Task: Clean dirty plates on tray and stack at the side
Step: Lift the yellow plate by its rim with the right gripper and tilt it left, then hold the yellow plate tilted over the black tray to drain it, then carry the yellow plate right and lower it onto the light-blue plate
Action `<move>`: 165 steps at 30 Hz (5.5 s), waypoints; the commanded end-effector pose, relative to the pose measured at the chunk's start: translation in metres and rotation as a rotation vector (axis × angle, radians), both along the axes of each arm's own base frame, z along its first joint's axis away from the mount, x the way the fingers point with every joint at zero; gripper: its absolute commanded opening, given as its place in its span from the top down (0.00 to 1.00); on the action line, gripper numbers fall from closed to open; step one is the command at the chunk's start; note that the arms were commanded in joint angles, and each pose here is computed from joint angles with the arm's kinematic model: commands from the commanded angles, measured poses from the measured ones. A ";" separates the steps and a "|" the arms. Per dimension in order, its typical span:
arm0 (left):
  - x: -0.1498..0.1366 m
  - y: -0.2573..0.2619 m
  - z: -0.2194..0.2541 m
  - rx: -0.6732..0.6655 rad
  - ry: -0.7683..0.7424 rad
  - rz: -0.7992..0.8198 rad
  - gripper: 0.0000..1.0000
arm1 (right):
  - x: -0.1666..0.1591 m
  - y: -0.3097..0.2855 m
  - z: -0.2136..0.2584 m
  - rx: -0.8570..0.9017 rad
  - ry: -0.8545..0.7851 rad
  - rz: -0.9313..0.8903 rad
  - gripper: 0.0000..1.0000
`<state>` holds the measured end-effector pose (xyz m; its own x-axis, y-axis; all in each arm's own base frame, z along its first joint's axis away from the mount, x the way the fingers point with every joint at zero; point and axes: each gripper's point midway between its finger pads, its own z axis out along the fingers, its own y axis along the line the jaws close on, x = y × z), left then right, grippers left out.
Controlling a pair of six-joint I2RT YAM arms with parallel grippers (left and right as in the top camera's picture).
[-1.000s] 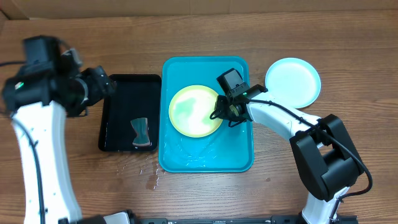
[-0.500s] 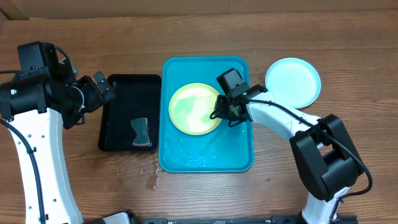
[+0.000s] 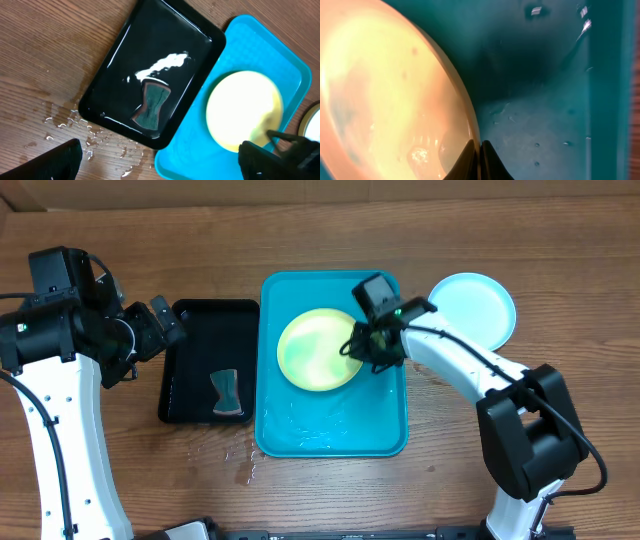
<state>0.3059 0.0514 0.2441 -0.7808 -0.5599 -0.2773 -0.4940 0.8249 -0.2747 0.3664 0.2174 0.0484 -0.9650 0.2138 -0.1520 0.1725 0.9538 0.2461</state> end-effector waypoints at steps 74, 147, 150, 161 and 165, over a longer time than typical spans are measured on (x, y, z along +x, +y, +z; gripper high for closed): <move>0.000 0.001 -0.003 0.001 0.012 0.016 0.00 | 0.039 0.197 0.282 -0.333 -1.435 0.155 0.96; 0.000 0.001 -0.003 0.001 0.012 0.016 0.00 | 0.027 0.195 0.217 -0.378 -1.215 0.248 0.96; 0.000 0.001 -0.003 0.001 0.012 0.016 0.00 | 0.025 0.194 0.197 -0.328 -1.140 0.243 0.96; 0.000 0.001 -0.003 0.001 0.012 0.016 0.00 | 0.042 0.177 0.176 -0.223 -1.021 0.181 0.96; 0.000 0.001 -0.003 0.001 0.012 0.016 0.00 | 0.057 0.142 0.176 -0.182 -0.941 0.079 0.96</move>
